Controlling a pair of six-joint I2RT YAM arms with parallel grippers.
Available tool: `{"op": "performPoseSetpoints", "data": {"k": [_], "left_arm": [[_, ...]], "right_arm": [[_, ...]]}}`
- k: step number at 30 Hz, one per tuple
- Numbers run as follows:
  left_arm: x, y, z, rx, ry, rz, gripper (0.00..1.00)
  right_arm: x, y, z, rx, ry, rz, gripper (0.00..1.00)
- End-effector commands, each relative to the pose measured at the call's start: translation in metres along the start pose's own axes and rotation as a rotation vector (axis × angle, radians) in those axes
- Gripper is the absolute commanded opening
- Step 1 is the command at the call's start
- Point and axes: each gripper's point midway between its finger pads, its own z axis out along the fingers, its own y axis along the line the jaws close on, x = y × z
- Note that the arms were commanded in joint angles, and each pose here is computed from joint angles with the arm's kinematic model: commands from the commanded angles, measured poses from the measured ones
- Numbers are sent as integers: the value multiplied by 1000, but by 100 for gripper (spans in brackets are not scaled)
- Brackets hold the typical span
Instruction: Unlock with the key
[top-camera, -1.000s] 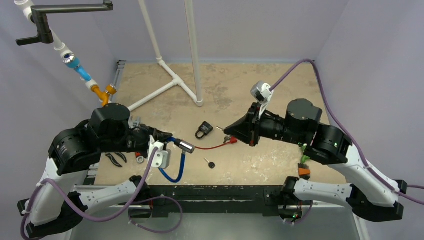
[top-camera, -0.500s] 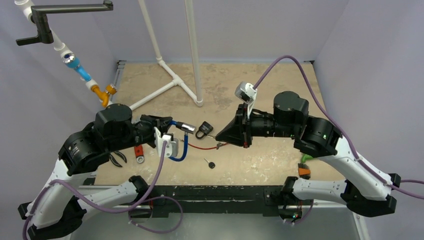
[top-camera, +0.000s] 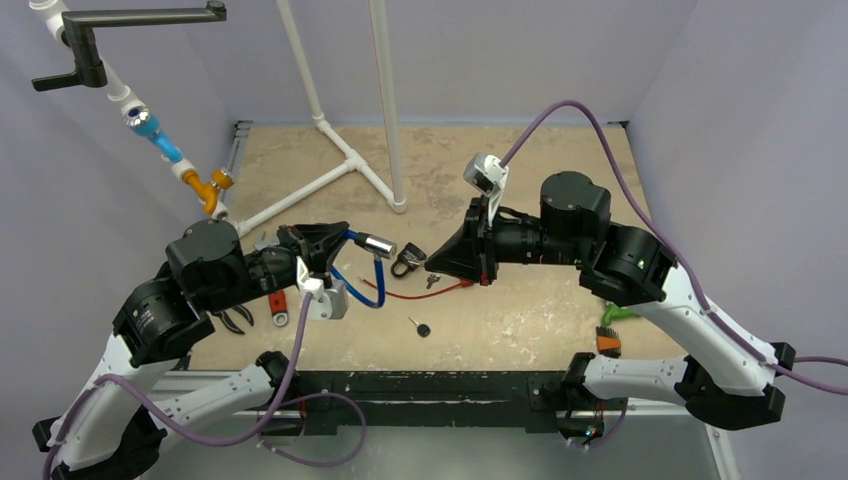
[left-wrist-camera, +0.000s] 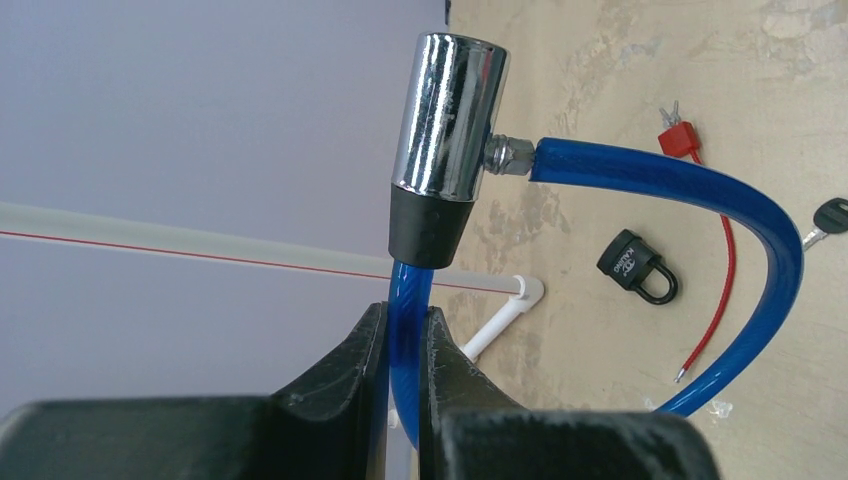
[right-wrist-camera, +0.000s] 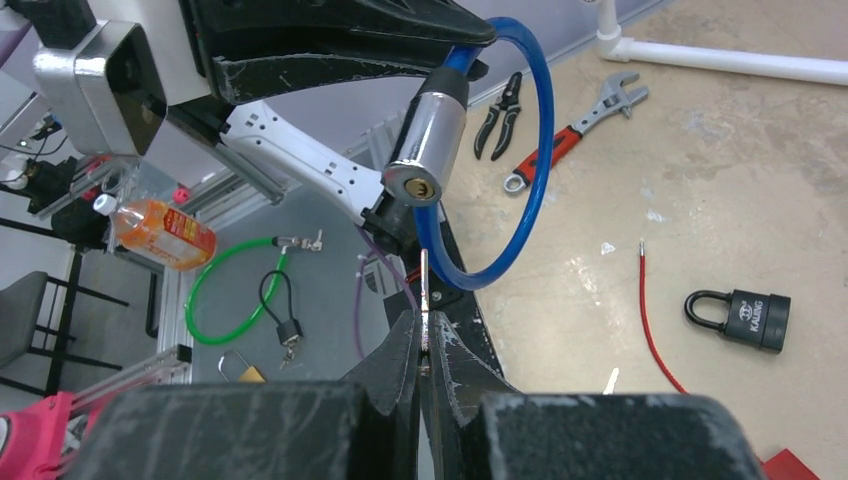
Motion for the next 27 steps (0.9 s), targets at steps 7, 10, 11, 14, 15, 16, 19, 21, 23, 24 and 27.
{"op": "performPoseSetpoints", "data": {"k": [7, 10, 11, 14, 15, 16, 19, 21, 23, 24, 27], "left_arm": [[-19, 25, 1, -97, -85, 63, 0], [-19, 27, 1, -107, -86, 66, 0], [-20, 27, 1, -110, -90, 67, 0], [-21, 29, -1, -120, -91, 68, 0], [-21, 29, -2, -121, -92, 70, 0], [-21, 29, -2, -122, -92, 70, 0], [-22, 30, -3, -123, -99, 72, 0], [-23, 29, -4, -123, -101, 73, 0], [-24, 29, -5, -122, -105, 75, 0], [-24, 29, -5, -120, -108, 77, 0], [-25, 29, -6, -118, -112, 81, 0]], "right_arm": [[-38, 23, -10, -82, -137, 2, 0], [-39, 26, -9, -103, -147, 10, 0], [-39, 27, -8, -106, -144, 13, 0], [-37, 26, -5, -111, -137, 22, 0], [-36, 26, -4, -112, -133, 23, 0], [-35, 26, -3, -112, -130, 26, 0], [-31, 22, 1, -107, -118, 34, 0], [-28, 21, 3, -108, -111, 39, 0], [-27, 19, 5, -107, -107, 43, 0], [-27, 19, 6, -108, -106, 43, 0], [-27, 18, 7, -107, -104, 45, 0]]}}
